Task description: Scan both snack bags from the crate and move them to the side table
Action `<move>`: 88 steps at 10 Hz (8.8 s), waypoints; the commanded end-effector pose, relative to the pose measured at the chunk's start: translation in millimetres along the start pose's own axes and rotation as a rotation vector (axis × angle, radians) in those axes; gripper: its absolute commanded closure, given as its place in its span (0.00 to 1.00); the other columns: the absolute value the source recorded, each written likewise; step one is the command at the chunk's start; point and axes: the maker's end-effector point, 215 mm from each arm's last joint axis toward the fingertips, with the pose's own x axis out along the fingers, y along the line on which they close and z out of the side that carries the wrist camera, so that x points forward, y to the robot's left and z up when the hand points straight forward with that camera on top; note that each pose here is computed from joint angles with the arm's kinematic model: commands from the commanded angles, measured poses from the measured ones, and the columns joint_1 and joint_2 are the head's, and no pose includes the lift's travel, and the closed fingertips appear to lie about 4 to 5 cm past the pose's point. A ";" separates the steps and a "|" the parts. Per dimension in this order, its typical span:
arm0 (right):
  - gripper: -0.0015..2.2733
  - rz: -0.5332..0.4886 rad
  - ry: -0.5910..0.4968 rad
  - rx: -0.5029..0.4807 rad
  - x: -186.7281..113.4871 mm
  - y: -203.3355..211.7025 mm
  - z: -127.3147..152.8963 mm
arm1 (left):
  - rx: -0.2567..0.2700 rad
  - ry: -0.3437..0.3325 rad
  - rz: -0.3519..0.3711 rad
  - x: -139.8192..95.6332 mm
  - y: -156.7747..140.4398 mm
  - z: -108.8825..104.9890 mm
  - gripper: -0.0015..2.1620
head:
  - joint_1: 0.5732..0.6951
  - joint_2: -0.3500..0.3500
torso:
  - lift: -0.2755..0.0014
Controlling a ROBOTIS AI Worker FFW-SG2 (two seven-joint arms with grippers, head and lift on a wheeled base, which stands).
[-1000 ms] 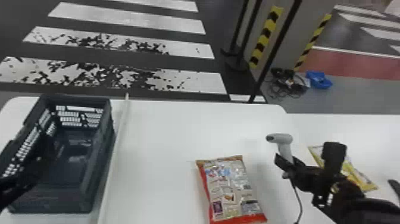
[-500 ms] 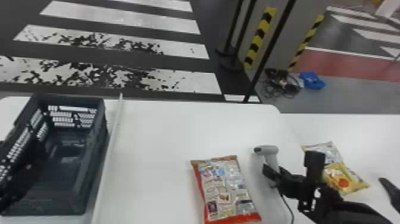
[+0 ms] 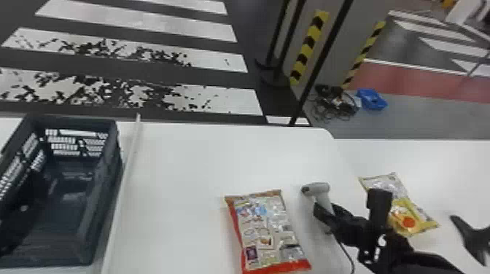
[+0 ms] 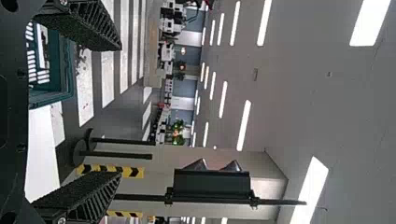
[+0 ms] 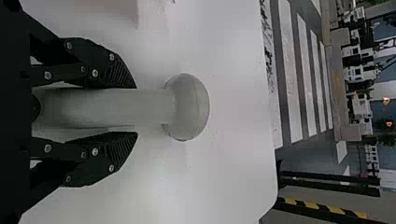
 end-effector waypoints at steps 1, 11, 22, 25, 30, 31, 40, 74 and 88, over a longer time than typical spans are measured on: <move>0.00 -0.003 -0.005 0.002 -4.7 -2.0 3.7 | 0.003 -0.006 -0.002 -0.3 -1.4 4.3 0.02 | 1.00 0.07 | 0.65; 0.04 0.298 -0.059 -0.033 -96.5 200.5 24.2 | 0.013 -0.007 0.002 3.3 4.8 -2.7 0.02 | 1.00 0.33 | 0.65; 0.64 0.315 0.086 -0.093 -24.9 183.6 -49.6 | 0.041 -0.008 0.079 7.4 21.5 -5.5 0.02 | 1.00 0.46 | 0.65; 0.99 0.298 0.095 -0.080 -21.2 174.2 -55.6 | 0.040 0.000 0.082 6.2 23.2 -10.1 0.02 | 1.00 0.44 | 0.65; 0.99 0.256 -0.133 -0.045 -65.2 152.8 38.8 | 0.040 -0.006 0.085 5.4 23.7 -9.7 0.02 | 1.00 0.40 | 0.65; 0.99 0.253 -0.169 -0.040 -84.8 145.2 64.8 | 0.039 -0.008 0.087 5.1 24.2 -10.6 0.02 | 1.00 0.39 | 0.65; 0.99 -0.333 -0.129 -0.463 -46.2 -200.7 162.1 | 0.060 0.027 0.081 -6.5 22.4 -32.6 0.02 | 1.00 0.00 | 0.65; 0.03 0.011 -0.713 -0.088 -178.4 259.4 148.7 | 0.012 0.154 0.212 -7.4 23.9 -72.3 0.02 | 1.00 0.52 | 0.65; 0.04 0.051 -0.610 -0.165 -224.9 250.2 78.0 | -0.062 0.319 0.197 -86.7 -7.2 -105.5 0.02 | 1.00 0.53 | 0.65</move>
